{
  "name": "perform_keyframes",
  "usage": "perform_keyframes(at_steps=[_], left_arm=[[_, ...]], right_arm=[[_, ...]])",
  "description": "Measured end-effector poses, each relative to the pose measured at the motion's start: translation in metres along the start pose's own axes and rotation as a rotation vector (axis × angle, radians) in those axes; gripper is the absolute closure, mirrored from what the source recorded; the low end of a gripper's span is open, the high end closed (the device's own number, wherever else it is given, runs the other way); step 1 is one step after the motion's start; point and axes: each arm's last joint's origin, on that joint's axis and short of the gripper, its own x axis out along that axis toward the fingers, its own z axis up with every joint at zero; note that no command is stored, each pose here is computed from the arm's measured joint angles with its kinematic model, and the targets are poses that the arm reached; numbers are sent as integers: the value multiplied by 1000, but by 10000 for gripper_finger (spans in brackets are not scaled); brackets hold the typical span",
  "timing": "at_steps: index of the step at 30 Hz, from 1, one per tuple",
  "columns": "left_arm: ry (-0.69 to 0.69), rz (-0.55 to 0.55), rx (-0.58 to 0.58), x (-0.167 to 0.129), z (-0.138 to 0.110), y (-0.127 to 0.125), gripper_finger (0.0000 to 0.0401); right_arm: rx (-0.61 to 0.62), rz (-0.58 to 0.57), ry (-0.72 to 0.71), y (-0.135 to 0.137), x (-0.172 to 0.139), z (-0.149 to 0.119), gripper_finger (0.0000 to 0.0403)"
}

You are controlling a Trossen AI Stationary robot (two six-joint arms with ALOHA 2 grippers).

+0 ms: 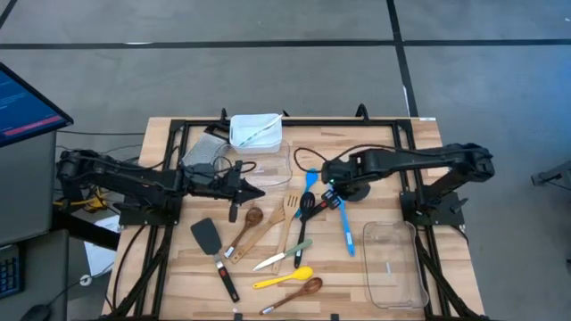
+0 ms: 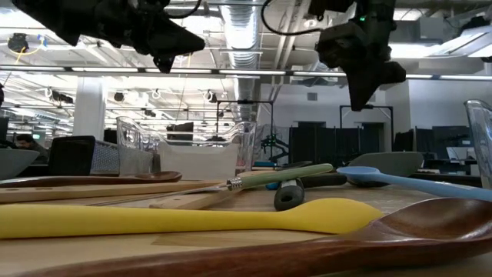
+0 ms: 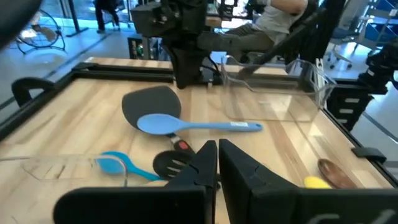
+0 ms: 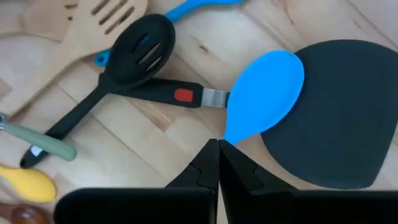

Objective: Pick & Place Kitchen Items
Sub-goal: Put the blue serving spoon into the bottom transparent bin

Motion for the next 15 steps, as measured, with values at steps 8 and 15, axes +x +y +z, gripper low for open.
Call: perform_keyframes(at_steps=[8, 15], left_arm=[[2, 1, 0, 0, -2, 0, 398], [1, 1, 0, 0, -2, 0, 398]], right_arm=[[61, 2, 101, -11, 23, -7, 403], [94, -2, 101, -11, 31, -12, 403]])
